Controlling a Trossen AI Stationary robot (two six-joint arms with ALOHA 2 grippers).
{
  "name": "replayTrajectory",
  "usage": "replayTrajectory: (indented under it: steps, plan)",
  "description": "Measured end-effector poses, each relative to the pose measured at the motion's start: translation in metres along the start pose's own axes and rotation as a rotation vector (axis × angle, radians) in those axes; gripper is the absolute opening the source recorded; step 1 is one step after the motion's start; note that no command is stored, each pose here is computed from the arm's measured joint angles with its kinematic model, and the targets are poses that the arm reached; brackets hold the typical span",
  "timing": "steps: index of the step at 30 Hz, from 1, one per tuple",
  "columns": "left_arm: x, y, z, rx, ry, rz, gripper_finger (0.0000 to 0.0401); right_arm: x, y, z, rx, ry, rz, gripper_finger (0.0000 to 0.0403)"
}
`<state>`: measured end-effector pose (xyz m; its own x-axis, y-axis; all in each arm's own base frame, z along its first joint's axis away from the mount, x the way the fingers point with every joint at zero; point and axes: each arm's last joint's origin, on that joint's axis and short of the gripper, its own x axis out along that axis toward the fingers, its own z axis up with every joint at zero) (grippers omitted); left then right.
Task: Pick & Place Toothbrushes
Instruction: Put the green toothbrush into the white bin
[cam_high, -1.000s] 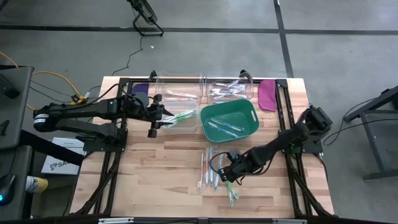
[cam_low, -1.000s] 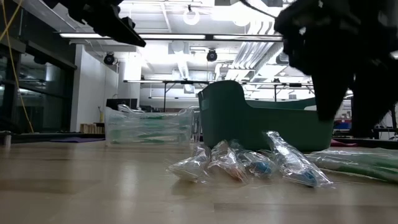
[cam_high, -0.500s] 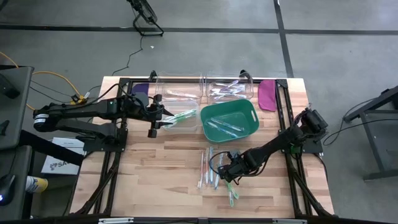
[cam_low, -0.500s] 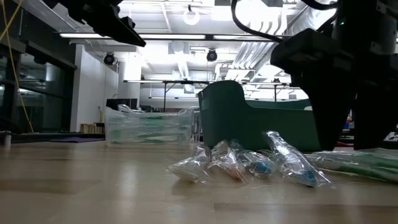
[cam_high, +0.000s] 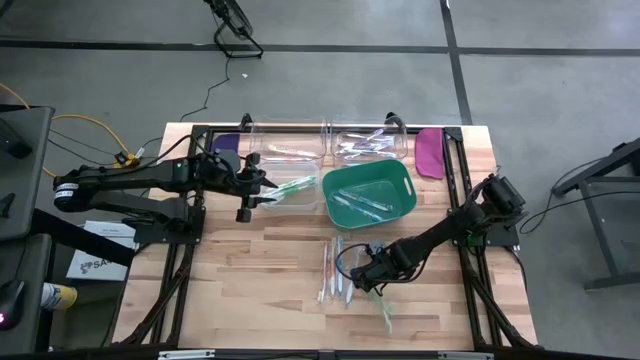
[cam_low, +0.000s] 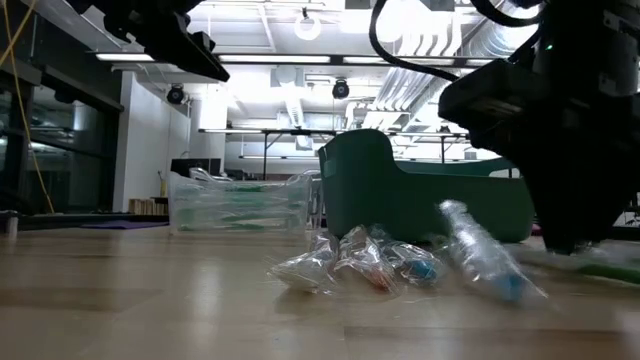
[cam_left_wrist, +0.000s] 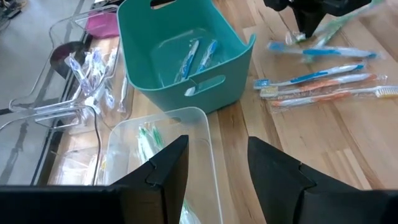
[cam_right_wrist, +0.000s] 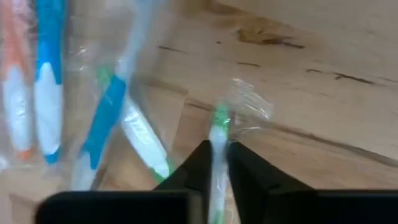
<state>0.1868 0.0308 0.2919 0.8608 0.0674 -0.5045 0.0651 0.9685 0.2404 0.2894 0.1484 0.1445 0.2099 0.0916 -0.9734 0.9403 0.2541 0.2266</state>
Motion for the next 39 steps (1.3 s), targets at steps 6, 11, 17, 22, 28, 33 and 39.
replayTrajectory:
  steps: [6, 11, 17, 22, 28, 33, 39]
  plan:
    - [0.0, 0.0, 0.0, 0.0, 0.0, 0.0, 0.0158, -0.01, 0.0, 0.0, -0.025, 0.018, 0.016, 0.0005]
    - [0.0, 0.0, 0.0, 0.0, 0.0, 0.0, 0.0158, -0.031, -0.003, 0.005, -0.043, 0.001, 0.04, 0.0003]
    - [0.0, 0.0, 0.0, 0.0, 0.0, 0.0, 0.0158, -0.072, -0.009, 0.012, -0.074, -0.096, 0.15, 0.0003]
    - [0.0, 0.0, 0.001, -0.037, -0.007, -0.002, 0.0158, -0.109, -0.015, 0.021, -0.178, -0.259, 0.287, 0.0003]
    - [0.0, 0.001, 0.003, -0.081, -0.033, 0.006, 0.0158, -0.143, -0.012, 0.033, -0.344, -0.533, 0.437, 0.0003]
    - [0.0, 0.003, 0.009, -0.111, -0.092, 0.023, 0.0158, -0.161, 0.005, 0.051, -0.443, -0.749, 0.544, 0.0003]
    - [0.002, 0.006, 0.016, -0.135, -0.164, 0.041, 0.0158, -0.179, 0.02, 0.077, -0.512, -0.95, 0.632, 0.0003]
